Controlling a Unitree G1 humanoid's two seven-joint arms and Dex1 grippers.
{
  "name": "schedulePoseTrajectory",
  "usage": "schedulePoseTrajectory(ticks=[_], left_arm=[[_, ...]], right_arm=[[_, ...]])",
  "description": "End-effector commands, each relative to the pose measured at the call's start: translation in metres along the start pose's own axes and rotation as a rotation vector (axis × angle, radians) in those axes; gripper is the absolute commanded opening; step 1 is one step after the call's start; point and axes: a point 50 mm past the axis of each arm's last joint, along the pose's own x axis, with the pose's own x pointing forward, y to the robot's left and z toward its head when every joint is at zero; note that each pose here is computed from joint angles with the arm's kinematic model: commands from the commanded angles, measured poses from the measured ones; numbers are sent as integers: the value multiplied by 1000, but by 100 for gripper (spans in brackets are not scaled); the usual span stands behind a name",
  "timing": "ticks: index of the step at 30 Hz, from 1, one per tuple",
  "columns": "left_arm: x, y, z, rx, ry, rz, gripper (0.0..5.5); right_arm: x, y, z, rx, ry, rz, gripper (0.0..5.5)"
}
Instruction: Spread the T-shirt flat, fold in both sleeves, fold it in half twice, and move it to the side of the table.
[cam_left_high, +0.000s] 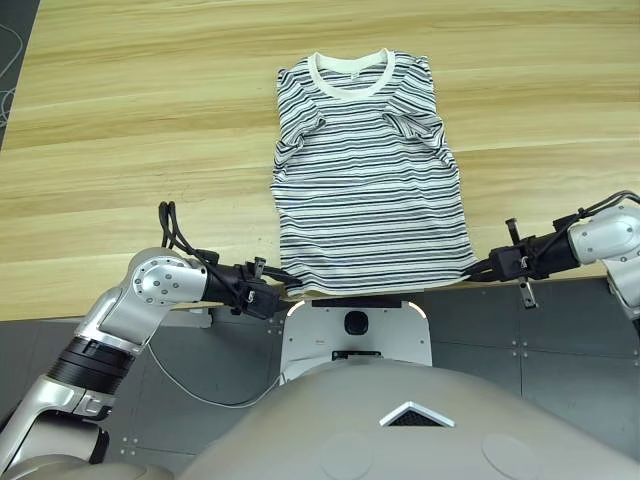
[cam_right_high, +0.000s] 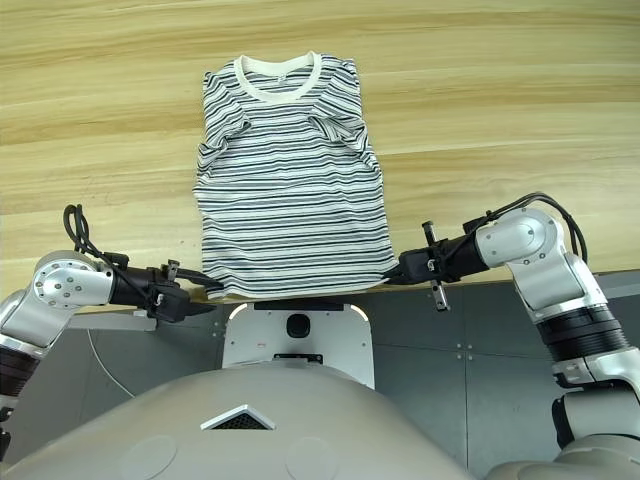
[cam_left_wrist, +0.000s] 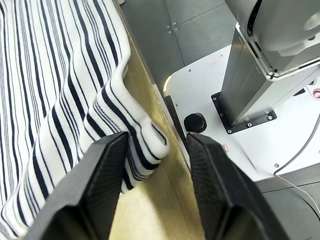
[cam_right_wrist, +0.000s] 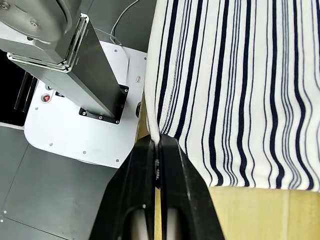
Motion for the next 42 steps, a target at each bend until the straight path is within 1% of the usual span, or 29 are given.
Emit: schedulePoseTrajectory(ticks=[1,2,6,7,10,11,14,19,24,27,29,31,36,40,42], left_arm=[[-3,6,-1,19,12,18,153],[-3,5,-1,18,8,14,131],[-3,3,-1,11,-4,-2,79],[-4,3,-2,11,-5,-2,58],[-5,6,-3,9,-11,25,17],[-6,8,-4,6,-17,38,13],[-10,12,-3,-14,-48,60,13],[-23,28,-1,-104,-138,61,13],[-24,25,4,-151,-187,-35,13],[-30,21,14,-192,-239,-91,13],[-32,14,18,-233,-262,-137,13],[-33,-2,19,-294,-254,-218,13],[-28,-23,29,-362,-287,-347,13],[-28,-31,35,-367,-295,-409,13],[-29,-27,35,-376,-312,-390,13]], right_arm=[[3,7,-4,36,22,53,10],[3,8,-4,38,21,54,10],[4,7,-3,41,16,53,10],[4,7,-3,42,14,53,10],[4,7,-3,41,5,47,10],[4,5,-3,39,-6,33,10],[1,-3,-1,58,-83,-1,10],[-13,-15,10,142,-280,25,10],[-15,-15,19,173,-343,134,10],[-19,-11,35,166,-432,177,10],[-17,-3,35,177,-407,222,10],[-14,11,30,216,-353,289,10],[-9,31,37,240,-319,421,10],[-4,44,37,260,-308,484,10],[-4,40,39,252,-336,463,10]])
